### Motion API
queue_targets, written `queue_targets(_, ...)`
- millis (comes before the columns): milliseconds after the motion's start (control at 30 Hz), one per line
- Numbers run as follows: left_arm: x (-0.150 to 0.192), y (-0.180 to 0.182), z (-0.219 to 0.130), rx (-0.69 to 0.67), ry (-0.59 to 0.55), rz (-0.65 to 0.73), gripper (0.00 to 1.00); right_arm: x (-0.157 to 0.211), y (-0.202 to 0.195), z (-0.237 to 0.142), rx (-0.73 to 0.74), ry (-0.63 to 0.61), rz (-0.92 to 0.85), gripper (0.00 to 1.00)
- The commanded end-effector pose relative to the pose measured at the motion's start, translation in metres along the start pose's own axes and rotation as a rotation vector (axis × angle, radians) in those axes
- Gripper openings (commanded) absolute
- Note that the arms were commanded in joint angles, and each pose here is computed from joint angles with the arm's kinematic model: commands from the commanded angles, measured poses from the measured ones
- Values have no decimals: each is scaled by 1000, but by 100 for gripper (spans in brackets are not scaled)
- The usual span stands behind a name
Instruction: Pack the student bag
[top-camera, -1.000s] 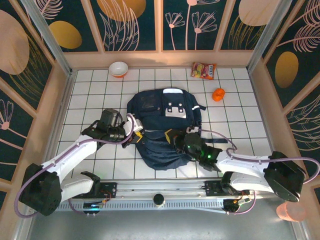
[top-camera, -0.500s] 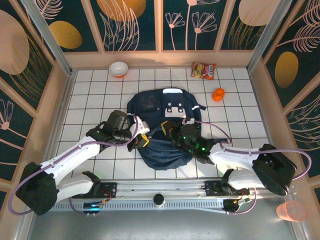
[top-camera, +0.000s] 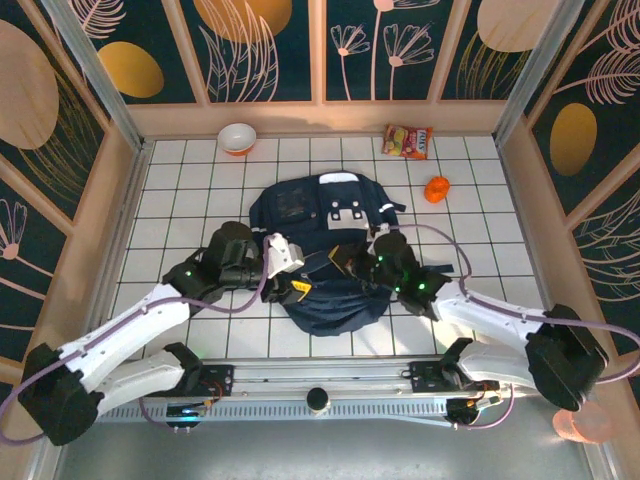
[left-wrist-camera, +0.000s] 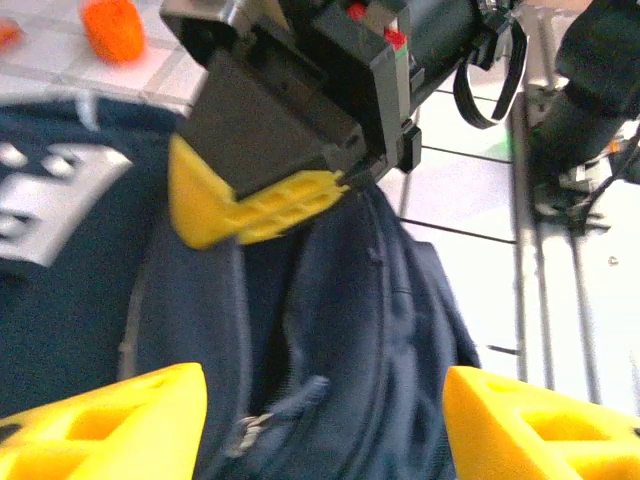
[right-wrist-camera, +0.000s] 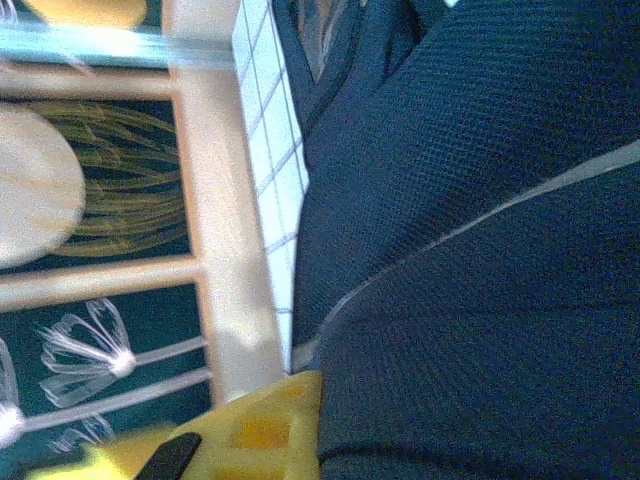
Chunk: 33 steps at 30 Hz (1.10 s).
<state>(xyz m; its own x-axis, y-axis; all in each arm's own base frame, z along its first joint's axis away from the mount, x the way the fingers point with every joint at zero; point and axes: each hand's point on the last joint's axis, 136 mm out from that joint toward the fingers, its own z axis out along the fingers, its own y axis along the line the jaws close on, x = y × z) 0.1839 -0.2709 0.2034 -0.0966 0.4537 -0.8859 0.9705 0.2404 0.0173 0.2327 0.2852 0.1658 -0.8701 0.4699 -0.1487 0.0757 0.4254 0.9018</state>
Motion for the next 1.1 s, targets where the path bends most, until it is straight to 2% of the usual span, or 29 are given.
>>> queue_targets(0, -1, 18, -8, -127, 14, 196, 67, 15, 5, -15, 30, 189, -307, 0)
queue_targets(67, 4, 21, -7, -145, 34, 266, 67, 18, 11, -20, 11, 250, -374, 0)
queue_targets(167, 13, 18, 1, -99, 70, 345, 67, 17, 17, -22, -14, 308, -423, 0)
queue_targets(433, 30, 14, 27, 6, 94, 365, 66, 2, 26, -16, -59, 366, -431, 0)
queue_targets(633, 46, 29, 39, -49, 131, 385, 65, -7, 40, -15, -100, 385, -433, 0)
queue_targets(767, 56, 33, 46, -51, 162, 397, 45, -7, 46, -17, -112, 392, -439, 0)
queue_targets(833, 54, 34, 48, -54, 149, 394, 27, -10, 48, -19, -97, 372, -457, 0)
queue_targets(900, 47, 34, 48, -53, 125, 378, 2, -18, 51, -23, -66, 329, -492, 6)
queue_targets(933, 43, 32, 48, -45, 113, 354, 0, -31, 47, -26, -36, 288, -489, 7)
queue_targets(1067, 27, 12, 40, 37, 38, 201, 0, -39, 29, -30, 51, 251, -509, 12)
